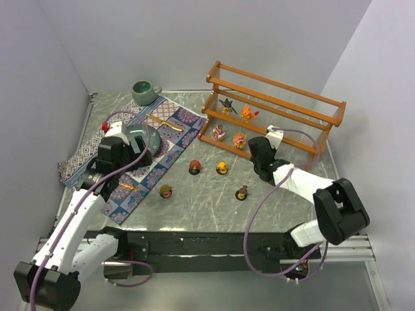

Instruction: Place and organize the plastic toys onto the shelf

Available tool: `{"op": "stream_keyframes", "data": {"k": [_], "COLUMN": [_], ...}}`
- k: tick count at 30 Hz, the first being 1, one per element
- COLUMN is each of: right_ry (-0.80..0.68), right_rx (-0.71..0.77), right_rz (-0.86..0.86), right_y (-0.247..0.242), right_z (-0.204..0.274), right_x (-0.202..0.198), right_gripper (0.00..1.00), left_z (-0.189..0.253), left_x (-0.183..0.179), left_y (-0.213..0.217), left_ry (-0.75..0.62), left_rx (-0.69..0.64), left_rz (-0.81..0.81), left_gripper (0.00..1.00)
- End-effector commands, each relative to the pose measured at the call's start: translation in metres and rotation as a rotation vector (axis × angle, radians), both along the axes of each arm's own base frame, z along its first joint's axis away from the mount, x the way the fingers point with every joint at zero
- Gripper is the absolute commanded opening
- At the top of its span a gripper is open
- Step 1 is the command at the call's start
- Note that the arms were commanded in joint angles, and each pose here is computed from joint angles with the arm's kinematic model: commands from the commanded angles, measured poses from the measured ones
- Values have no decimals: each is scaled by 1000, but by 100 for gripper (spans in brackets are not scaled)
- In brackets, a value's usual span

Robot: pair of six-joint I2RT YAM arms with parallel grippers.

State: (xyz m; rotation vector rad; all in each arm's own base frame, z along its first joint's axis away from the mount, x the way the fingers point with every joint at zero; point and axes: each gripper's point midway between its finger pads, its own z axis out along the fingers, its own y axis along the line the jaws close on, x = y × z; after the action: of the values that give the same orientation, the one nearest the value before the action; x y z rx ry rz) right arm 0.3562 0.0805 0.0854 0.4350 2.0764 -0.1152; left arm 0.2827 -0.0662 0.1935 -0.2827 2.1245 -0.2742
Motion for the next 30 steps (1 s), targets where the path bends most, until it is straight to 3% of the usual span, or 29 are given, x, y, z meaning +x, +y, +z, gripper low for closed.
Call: {"op": "stream_keyframes", "data": {"k": [1,23,30], "right_ry": [-100,-86,-75], "right_rx": [44,36,34], "right_rz": [-56,-115,-121], "right_y": [0,-16,-16], "right_z": [24,13,11], "right_x": [26,43,44], "right_gripper": [0,8,20], "left_z": [8,6,5], "left_x": [5,6,6], "left_y": [-1,0,-1], "left_ry": [-33,-23,-22], "left_rx": [2,10,10], "left_rz": [-14,-14,-17], "left_gripper": [99,97,97]}}
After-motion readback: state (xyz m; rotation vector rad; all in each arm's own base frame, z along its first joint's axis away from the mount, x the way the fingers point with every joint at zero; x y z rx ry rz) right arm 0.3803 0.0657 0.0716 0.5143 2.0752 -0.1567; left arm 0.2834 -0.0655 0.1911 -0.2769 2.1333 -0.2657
